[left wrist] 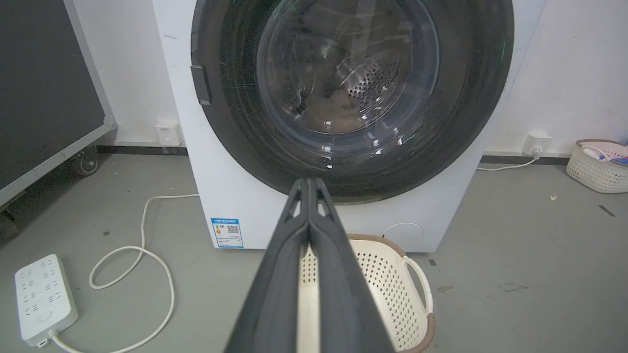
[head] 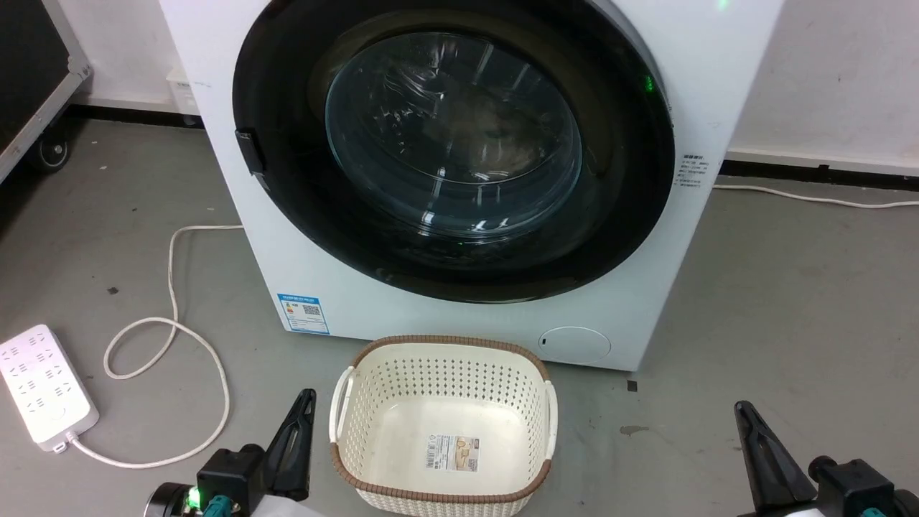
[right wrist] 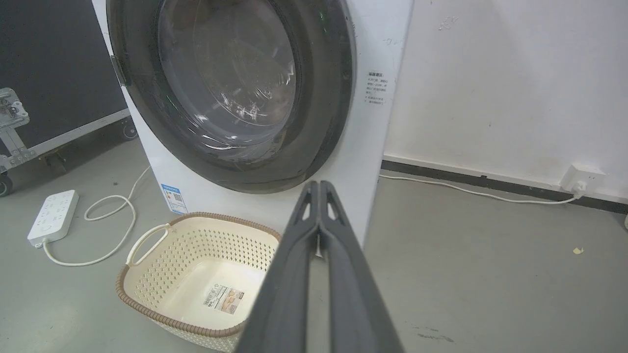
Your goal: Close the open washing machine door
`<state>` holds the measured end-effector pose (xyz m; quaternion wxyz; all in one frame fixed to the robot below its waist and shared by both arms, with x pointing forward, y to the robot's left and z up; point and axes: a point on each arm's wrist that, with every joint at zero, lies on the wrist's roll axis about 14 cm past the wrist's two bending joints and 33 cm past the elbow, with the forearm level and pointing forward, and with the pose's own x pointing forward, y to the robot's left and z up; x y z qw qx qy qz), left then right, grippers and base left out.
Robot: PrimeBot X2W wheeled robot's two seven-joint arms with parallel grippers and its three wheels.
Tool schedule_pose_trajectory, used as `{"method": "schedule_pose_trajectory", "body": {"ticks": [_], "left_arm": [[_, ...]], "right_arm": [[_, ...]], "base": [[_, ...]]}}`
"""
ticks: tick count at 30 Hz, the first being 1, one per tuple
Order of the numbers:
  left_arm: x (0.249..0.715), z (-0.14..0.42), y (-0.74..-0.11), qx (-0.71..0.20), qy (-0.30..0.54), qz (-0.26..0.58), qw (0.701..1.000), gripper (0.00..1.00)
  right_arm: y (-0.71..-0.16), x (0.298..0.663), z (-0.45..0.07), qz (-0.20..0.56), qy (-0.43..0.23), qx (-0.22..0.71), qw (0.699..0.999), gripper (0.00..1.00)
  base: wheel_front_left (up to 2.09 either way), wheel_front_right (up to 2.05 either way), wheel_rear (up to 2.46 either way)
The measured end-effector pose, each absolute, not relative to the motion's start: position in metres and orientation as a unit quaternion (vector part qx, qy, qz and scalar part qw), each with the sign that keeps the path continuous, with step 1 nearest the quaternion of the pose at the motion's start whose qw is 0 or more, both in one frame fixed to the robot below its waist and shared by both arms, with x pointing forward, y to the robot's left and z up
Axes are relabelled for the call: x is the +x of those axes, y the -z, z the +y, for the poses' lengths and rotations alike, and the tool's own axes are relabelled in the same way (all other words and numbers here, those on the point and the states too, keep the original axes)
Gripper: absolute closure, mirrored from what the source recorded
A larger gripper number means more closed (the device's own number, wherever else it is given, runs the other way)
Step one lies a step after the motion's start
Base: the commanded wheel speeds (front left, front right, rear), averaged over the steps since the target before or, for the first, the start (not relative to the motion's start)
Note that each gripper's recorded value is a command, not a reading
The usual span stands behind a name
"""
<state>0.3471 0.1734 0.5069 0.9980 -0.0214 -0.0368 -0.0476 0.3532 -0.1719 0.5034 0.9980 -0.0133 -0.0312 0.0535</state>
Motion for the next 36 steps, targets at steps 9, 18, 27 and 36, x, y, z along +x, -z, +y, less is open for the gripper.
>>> {"method": "schedule_pose_trajectory", "body": {"ticks": [9, 18, 27, 36], "left_arm": [[0.3493, 0.1734, -0.5075, -0.017, 0.045, -0.031, 0.998, 1.00], [0.3510, 0.1733, -0.5081, -0.012, 0.043, -0.026, 0.999, 1.00], [0.3528, 0.1737, -0.5095, -0.007, 0.040, -0.024, 0.999, 1.00], [0.3545, 0.1738, -0.5107, -0.003, 0.037, -0.021, 0.999, 1.00]], "right_arm": [[-0.5026, 0.3538, -0.1708, -0.024, -0.055, -0.014, 0.998, 1.00], [-0.5030, 0.3542, -0.1701, -0.019, -0.056, -0.014, 0.998, 1.00], [-0.5042, 0.3553, -0.1697, -0.016, -0.056, -0.015, 0.998, 1.00], [-0.5061, 0.3570, -0.1689, -0.014, -0.057, -0.016, 0.998, 1.00]], "base": [[0.00, 0.00, 0.00], [0.00, 0.00, 0.00], [0.00, 0.00, 0.00], [0.00, 0.00, 0.00]]}}
